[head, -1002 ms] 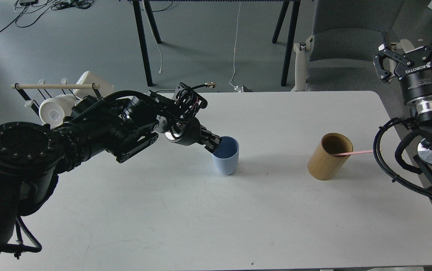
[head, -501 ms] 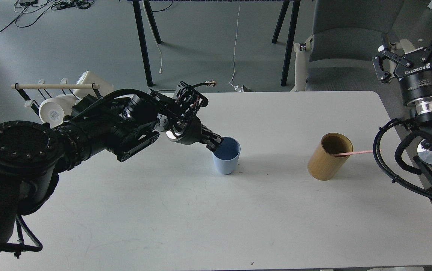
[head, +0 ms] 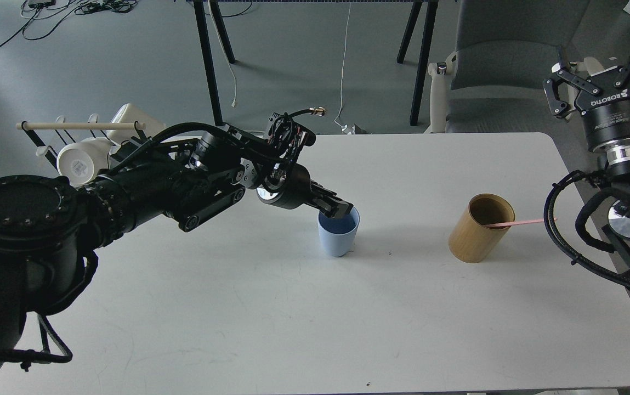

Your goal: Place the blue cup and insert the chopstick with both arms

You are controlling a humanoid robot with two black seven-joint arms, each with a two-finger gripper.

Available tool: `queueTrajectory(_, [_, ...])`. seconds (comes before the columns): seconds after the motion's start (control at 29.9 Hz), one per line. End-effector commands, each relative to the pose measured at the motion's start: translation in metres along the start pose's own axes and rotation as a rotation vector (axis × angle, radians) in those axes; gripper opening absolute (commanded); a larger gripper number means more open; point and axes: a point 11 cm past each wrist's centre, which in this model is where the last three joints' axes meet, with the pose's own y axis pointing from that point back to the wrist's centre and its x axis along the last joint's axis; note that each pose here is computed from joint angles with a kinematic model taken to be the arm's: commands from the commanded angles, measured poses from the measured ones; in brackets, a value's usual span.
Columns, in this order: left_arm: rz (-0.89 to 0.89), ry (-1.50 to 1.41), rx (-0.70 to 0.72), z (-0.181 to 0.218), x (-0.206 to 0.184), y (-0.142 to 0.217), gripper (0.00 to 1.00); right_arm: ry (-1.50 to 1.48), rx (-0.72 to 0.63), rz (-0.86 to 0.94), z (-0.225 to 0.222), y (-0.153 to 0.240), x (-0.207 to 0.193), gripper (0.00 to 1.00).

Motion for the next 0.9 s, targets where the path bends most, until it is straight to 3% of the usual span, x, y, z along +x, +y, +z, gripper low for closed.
queueTrajectory(0.0, [0.001, 0.002, 0.0, -0.001, 0.0, 0.0, 0.55, -0.001, 0.0, 0.0, 0.001, 0.0, 0.0, 0.95])
queueTrajectory(0.2, [0.017, 0.026, -0.001, -0.004, 0.002, 0.004, 0.57, -0.001, 0.0, 0.0, 0.001, 0.0, 0.0, 0.95])
queueTrajectory(0.37, [0.125, 0.185, -0.055, -0.013, 0.02, 0.025, 0.74, -0.001, 0.004, -0.01, -0.001, -0.003, -0.003, 0.95])
queueTrajectory(0.47, [0.27, 0.352, -0.155, -0.016, 0.046, 0.052, 0.84, 0.011, 0.009, -0.045, -0.006, -0.011, -0.013, 0.95])
queueTrajectory(0.57, [0.427, 0.475, -0.246, -0.025, 0.066, 0.086, 0.87, 0.06, 0.023, -0.096, -0.023, -0.026, -0.025, 0.95])
queueTrajectory(0.87, [0.93, 0.875, -0.635, -0.06, 0.062, 0.193, 0.89, 0.601, -0.08, -0.387, -0.101, -0.034, -0.083, 0.95])
